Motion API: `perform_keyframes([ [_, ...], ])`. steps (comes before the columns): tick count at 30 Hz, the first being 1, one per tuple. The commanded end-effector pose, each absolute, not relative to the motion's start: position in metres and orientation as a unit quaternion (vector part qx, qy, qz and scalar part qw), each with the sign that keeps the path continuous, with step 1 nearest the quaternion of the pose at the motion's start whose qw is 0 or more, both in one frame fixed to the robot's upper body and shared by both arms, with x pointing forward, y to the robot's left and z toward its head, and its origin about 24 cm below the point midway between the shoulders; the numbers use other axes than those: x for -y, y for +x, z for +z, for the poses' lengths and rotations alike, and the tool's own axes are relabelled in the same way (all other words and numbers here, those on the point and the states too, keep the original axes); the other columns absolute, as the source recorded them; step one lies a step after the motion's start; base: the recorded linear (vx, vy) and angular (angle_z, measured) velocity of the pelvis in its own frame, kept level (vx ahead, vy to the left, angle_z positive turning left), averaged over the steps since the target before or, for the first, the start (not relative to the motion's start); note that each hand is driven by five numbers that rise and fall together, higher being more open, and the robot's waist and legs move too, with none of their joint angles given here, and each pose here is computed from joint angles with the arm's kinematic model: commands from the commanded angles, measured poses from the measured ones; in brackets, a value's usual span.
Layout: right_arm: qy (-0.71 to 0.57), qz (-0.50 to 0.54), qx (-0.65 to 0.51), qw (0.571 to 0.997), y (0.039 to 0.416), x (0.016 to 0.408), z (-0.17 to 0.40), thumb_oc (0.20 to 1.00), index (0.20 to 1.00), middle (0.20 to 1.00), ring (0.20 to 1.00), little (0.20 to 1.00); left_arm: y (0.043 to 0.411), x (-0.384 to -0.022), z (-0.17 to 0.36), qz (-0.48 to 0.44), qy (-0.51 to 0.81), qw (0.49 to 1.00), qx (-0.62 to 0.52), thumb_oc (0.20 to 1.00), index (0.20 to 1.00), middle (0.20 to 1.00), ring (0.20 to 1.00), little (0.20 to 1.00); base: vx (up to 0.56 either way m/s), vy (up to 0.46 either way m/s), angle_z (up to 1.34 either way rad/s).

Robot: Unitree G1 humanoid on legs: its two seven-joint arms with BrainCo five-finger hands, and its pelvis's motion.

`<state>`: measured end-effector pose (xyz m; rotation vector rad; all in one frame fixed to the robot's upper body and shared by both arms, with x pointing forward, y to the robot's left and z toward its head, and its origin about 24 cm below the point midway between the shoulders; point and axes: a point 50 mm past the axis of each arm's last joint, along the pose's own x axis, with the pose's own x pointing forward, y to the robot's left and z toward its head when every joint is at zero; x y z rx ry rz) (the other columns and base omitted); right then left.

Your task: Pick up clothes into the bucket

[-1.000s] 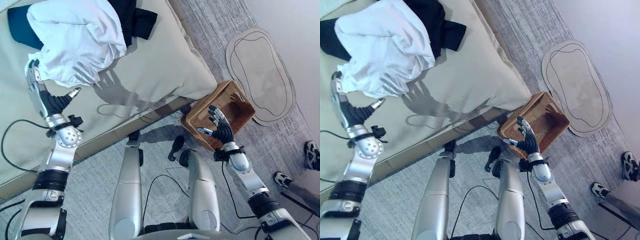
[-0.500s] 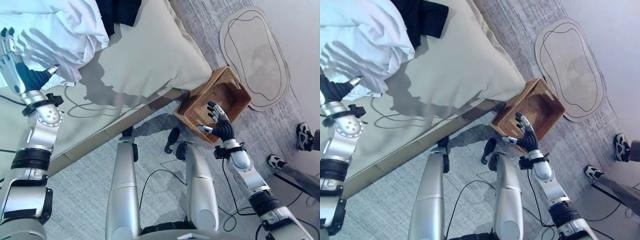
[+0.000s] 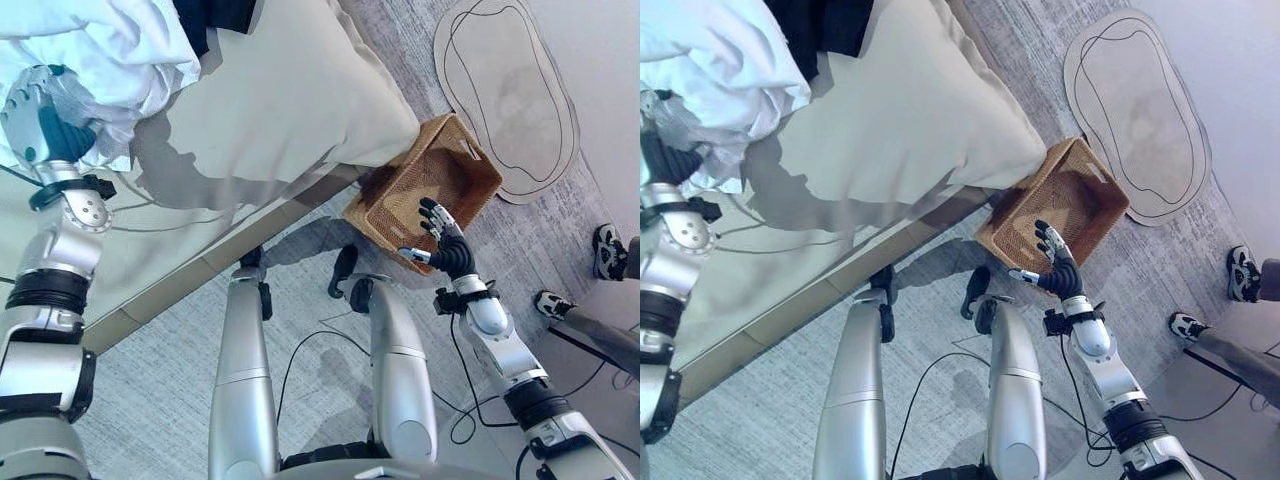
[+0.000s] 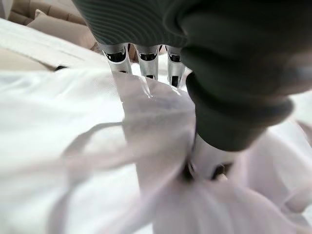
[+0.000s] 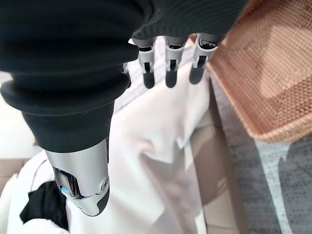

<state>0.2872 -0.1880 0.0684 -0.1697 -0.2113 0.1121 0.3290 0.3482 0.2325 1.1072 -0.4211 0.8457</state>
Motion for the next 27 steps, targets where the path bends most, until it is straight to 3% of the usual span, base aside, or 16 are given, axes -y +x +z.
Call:
perform_keyframes([
  [1, -0.085, 0.062, 0.133, 0.986, 0.276, 0.192, 0.074, 1.0, 1.0, 1.0, 1.0, 1.0, 0.332, -0.341, 0.19, 0.326, 0.548, 0.757, 0.14, 0.2, 0.2, 0.2, 0.2, 0.2, 0.0, 0.0, 0.0],
  [14, -0.089, 0.063, 0.104, 0.989, 0.277, 0.188, 0.06, 1.0, 1.0, 1.0, 1.0, 1.0, 0.324, -0.321, 0.14, 0.275, 0.518, 0.801, 0.121, 0.2, 0.2, 0.2, 0.2, 0.2, 0.0, 0.002, 0.02],
  [27, -0.147, 0.032, 0.06, 0.987, 0.275, 0.205, 0.043, 1.0, 1.0, 1.0, 1.0, 1.0, 0.284, -0.268, 0.124, 0.153, 0.44, 0.859, 0.212, 0.2, 0.2, 0.2, 0.2, 0.2, 0.08, -0.039, 0.07],
])
